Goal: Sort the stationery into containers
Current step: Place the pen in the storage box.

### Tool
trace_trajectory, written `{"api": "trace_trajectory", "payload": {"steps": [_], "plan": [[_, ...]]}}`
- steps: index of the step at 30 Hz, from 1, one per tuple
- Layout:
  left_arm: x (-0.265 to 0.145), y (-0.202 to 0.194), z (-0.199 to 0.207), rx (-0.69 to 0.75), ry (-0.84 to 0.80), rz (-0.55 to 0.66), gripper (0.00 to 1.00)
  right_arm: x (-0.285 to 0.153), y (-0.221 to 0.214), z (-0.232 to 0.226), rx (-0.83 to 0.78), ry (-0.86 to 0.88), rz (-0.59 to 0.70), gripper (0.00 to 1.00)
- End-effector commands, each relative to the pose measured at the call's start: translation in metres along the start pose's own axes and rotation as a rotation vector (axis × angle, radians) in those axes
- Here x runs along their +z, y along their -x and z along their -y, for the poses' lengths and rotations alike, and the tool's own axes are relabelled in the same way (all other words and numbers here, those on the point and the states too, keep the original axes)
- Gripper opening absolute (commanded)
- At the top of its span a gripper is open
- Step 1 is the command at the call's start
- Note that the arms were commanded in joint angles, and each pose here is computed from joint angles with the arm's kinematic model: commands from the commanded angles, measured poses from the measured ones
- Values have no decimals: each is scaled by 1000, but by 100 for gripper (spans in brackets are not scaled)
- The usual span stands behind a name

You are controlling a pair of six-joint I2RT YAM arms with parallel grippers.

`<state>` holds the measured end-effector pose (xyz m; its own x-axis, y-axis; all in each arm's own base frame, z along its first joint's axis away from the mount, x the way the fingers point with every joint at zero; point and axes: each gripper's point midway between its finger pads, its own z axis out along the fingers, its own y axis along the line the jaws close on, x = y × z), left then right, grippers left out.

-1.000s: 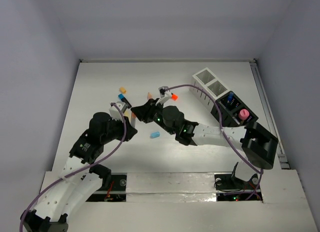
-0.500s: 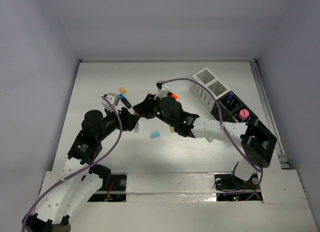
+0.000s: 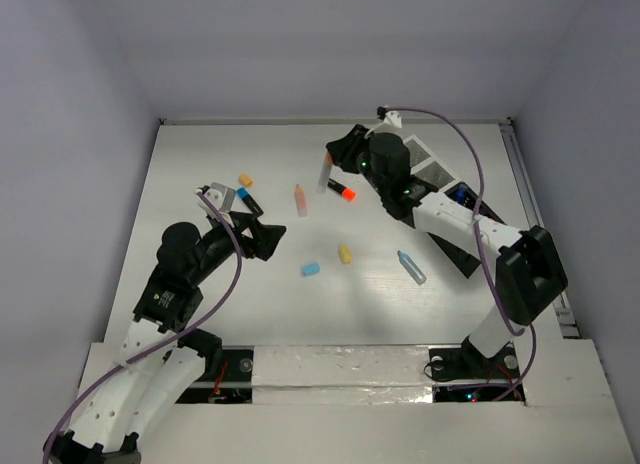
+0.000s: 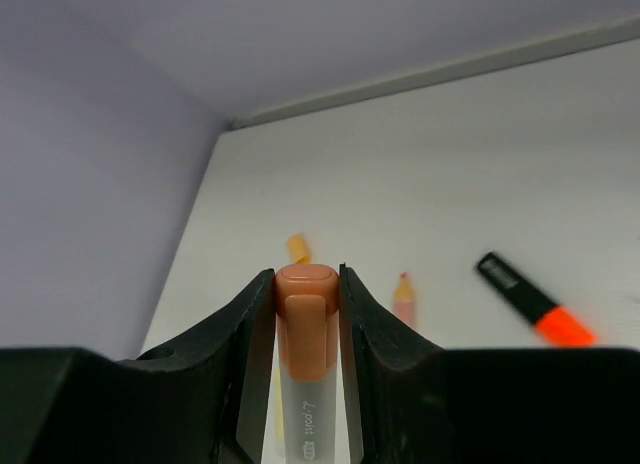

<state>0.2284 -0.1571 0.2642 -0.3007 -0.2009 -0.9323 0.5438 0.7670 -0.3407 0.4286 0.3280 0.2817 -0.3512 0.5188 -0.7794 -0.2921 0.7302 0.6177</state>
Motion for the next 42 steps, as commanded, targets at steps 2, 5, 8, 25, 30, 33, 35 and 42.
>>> {"api": "trace_trajectory", "payload": {"steps": [2,5,8,25,30,33,35,42], "plan": [[-4,30,12,40,-42,90,80,-25,76,48,-129,-166,175,0],[-4,29,13,39,-44,84,81,-42,109,94,-189,-284,228,0],[-4,29,13,39,-44,84,82,-65,145,137,-199,-393,287,0],[-5,31,14,41,-50,95,82,-99,187,228,-405,-724,367,0],[-6,31,15,43,-52,96,82,-91,166,245,-403,-751,303,0],[-6,31,14,41,-49,97,82,-91,161,250,-400,-762,293,0],[-7,33,15,44,-49,101,82,-91,158,252,-400,-761,289,2],[-7,32,15,42,-49,101,82,-91,146,250,-368,-726,258,31]]}}
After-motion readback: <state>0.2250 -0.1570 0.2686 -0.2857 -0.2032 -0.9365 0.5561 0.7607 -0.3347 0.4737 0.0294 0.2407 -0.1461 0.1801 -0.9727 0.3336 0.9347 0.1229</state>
